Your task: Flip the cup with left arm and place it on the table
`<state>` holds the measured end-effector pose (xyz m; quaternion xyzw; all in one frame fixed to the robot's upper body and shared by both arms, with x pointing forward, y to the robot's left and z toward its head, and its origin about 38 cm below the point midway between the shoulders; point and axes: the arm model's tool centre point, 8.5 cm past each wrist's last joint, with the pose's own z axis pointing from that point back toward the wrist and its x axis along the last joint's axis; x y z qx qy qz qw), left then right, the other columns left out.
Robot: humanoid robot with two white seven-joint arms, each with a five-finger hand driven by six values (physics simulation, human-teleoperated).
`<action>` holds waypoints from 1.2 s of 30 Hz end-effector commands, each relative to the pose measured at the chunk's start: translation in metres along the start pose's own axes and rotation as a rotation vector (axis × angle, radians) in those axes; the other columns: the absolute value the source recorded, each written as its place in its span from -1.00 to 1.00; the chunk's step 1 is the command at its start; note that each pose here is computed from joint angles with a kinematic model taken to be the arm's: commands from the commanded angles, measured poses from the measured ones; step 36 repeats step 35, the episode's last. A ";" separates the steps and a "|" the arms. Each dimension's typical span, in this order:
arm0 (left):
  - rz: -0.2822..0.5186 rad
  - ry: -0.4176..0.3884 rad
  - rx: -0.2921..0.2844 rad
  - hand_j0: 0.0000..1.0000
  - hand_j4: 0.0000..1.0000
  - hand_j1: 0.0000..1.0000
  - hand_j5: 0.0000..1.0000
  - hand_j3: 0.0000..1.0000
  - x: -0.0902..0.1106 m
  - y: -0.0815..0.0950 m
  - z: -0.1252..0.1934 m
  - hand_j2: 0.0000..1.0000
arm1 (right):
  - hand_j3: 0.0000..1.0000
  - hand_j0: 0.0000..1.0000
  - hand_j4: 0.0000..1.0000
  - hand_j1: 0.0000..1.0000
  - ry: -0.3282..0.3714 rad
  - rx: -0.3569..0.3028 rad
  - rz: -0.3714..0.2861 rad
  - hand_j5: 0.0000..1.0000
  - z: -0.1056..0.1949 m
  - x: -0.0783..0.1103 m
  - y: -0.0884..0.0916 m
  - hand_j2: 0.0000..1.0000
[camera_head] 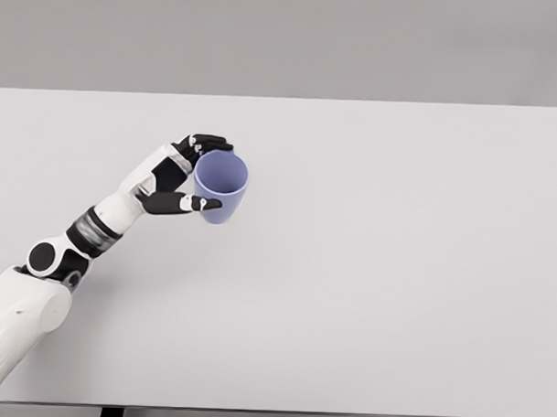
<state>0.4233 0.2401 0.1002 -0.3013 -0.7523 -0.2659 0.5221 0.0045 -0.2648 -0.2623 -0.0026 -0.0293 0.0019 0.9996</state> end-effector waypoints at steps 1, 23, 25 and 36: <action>0.007 -0.002 0.004 0.95 0.95 0.95 0.95 0.95 0.000 0.000 -0.001 0.95 | 1.00 1.00 1.00 1.00 -0.001 0.000 0.000 1.00 0.000 0.000 0.000 1.00; -0.168 0.028 -0.005 1.00 1.00 1.00 1.00 1.00 0.055 0.058 0.016 1.00 | 1.00 1.00 1.00 1.00 -0.001 0.000 0.000 1.00 0.000 0.000 0.000 1.00; -0.246 0.102 0.003 1.00 1.00 1.00 1.00 1.00 0.072 0.082 0.042 1.00 | 1.00 1.00 1.00 1.00 0.000 0.000 0.000 1.00 0.000 0.000 0.000 1.00; -0.616 0.409 -0.215 1.00 1.00 1.00 1.00 1.00 0.073 0.096 0.074 1.00 | 1.00 1.00 1.00 1.00 0.000 0.000 -0.002 1.00 0.000 0.000 0.000 1.00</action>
